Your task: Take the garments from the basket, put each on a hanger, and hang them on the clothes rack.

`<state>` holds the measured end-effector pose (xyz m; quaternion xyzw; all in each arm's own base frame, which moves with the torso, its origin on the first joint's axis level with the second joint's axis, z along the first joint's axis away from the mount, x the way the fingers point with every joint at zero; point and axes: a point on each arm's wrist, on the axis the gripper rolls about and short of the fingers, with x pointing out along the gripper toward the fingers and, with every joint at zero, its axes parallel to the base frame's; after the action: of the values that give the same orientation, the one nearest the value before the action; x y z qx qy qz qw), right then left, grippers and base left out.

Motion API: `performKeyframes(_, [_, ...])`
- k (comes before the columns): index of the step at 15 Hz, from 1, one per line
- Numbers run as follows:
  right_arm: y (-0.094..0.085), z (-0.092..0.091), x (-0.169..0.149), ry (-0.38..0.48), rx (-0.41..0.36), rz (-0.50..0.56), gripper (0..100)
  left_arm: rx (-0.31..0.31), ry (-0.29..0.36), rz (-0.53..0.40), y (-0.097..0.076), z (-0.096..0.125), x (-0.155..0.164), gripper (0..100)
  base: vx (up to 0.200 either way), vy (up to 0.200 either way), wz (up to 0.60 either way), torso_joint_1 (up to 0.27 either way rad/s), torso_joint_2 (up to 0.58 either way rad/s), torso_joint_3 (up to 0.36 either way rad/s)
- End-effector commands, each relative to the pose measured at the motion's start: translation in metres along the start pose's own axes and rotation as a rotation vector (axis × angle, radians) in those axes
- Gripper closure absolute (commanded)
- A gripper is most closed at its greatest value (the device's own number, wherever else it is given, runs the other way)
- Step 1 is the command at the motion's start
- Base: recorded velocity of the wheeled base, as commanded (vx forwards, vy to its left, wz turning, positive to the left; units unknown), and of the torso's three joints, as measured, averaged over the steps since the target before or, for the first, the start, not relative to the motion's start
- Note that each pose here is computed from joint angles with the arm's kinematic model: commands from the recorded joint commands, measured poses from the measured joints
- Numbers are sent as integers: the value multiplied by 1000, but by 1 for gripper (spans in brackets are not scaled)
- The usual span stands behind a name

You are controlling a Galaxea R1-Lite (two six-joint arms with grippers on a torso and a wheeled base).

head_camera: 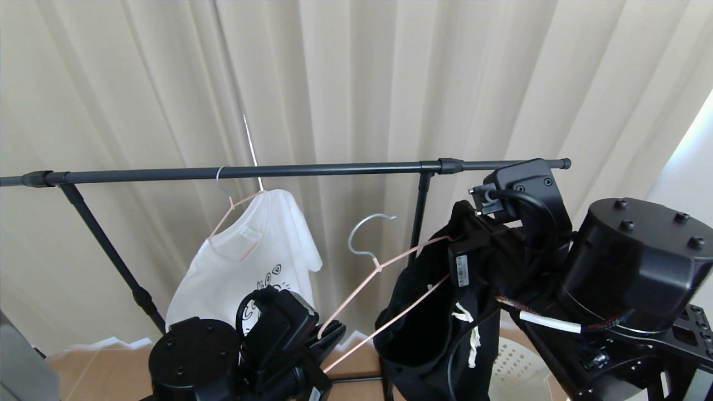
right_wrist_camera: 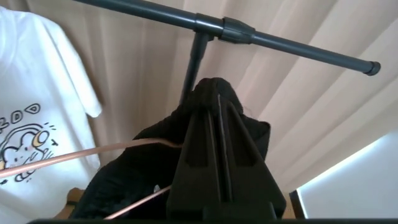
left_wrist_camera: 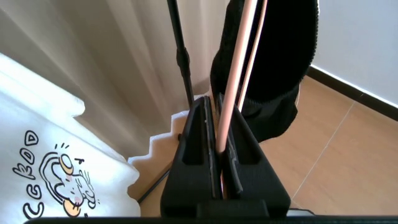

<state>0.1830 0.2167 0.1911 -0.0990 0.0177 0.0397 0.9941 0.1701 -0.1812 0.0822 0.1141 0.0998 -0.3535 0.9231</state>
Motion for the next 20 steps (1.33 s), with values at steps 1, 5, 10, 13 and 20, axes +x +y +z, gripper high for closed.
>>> performKeyframes(1, [12, 3, -14, -16, 16, 63, 100, 0, 3, 1, 0, -1, 1, 100, 0, 0, 0, 0, 0, 0])
performKeyframes(5, [30, 5, -33, -29, 47, 155, 100, 0, 2, 1, 0, -1, 1, 100, 0, 0, 0, 0, 0, 0])
performKeyframes(10, [42, 8, -48, -38, 99, 224, 100, -1, 4, 4, 1, -1, 1, 100, 0, 0, 0, 0, 0, 0])
performKeyframes(13, [43, 8, -47, -36, 114, 226, 100, -1, 2, 4, 1, -1, 1, 100, 0, 0, 0, 0, 0, 0])
performKeyframes(20, [30, 17, -38, -54, 145, 177, 0, -3, -36, 4, 1, 2, 0, 100, 0, 0, 0, 0, 0, 0])
